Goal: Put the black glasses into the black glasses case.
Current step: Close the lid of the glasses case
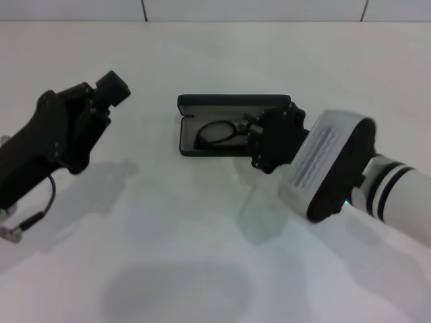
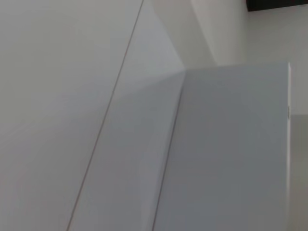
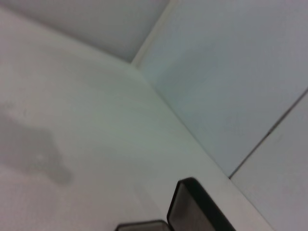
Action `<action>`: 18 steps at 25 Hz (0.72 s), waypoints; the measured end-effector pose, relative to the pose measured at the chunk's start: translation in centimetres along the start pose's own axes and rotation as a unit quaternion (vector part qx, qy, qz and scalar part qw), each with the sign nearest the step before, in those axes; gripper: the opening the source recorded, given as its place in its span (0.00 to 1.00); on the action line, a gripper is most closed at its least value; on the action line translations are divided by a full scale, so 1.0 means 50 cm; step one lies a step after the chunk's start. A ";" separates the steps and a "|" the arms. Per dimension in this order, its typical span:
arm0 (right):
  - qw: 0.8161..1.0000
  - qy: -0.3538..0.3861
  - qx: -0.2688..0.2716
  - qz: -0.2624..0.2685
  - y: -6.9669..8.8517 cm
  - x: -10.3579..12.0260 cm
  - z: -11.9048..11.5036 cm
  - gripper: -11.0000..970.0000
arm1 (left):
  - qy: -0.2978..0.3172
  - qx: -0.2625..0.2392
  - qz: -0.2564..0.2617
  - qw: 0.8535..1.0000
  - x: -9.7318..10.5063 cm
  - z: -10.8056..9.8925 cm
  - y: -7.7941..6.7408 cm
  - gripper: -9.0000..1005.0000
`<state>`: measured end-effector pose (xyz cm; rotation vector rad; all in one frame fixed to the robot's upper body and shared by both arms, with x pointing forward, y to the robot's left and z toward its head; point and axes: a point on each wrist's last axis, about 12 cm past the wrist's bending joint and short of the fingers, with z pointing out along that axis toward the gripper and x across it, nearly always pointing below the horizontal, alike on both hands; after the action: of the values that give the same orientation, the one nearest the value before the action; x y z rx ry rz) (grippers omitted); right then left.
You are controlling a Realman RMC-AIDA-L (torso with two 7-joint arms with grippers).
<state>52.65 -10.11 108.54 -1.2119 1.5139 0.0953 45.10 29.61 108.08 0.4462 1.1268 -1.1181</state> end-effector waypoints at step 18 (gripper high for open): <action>0.954 -0.122 -0.147 0.233 -0.124 0.053 -0.138 0.12 | 0.074 0.038 0.010 0.996 -0.081 0.102 0.112 0.05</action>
<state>52.77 -18.99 112.26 -1.0012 1.5719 0.7802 52.47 30.02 112.50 0.6067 1.2081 -1.1287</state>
